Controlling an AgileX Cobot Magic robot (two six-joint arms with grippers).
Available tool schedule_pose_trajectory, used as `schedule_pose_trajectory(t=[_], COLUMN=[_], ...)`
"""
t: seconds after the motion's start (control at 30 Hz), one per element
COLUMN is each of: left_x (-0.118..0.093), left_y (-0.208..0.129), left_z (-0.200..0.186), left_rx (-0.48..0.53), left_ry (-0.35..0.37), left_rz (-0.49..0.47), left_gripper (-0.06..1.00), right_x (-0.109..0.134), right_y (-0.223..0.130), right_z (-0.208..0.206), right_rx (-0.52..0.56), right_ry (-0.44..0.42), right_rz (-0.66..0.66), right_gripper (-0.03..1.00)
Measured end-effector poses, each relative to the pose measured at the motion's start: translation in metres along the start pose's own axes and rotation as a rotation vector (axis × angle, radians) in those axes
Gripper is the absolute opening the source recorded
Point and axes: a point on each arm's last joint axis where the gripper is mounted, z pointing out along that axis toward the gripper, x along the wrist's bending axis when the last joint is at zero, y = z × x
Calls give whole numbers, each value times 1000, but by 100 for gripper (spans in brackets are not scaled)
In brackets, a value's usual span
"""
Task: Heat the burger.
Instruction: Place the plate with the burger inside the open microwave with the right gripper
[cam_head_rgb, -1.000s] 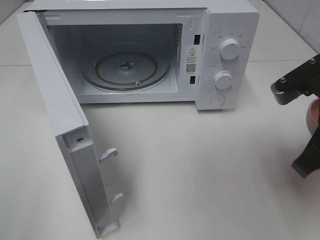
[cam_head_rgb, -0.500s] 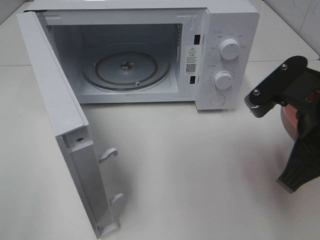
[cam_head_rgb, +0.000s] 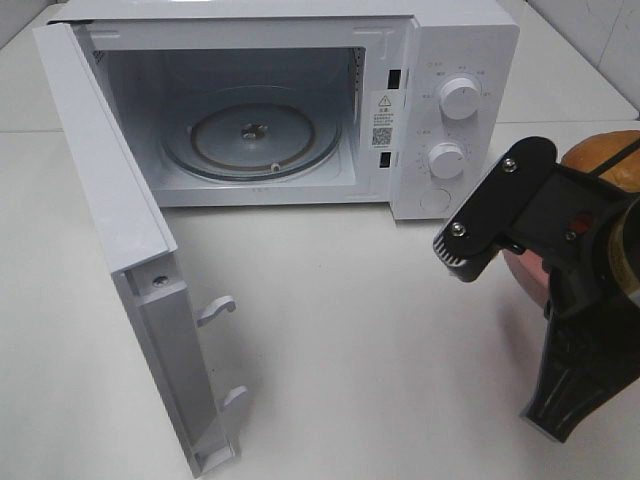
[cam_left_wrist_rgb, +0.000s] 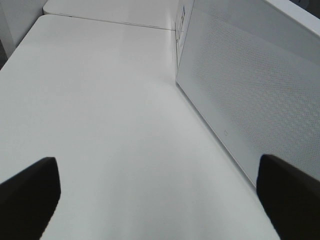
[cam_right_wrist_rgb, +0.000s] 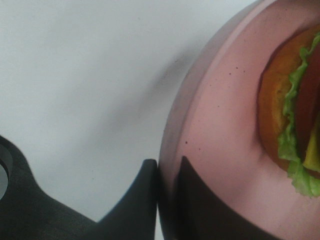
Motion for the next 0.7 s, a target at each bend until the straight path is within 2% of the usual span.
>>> schedule_pose_trajectory(t=[0.33, 0.4, 0.7], left_x=[0, 0, 0], left_y=[0, 0, 0], left_z=[0, 0, 0], left_rx=[0, 0, 0], left_ry=[0, 0, 0], left_rz=[0, 0, 0], left_gripper=[99, 99, 99], right_x=[21, 28, 36], right_y=[2, 3, 9], right_z=[-12, -17, -21], right_rx=[-67, -109, -196], right_ry=[5, -11, 16], right_rz=[-106, -162, -240], right_gripper=[4, 4, 4])
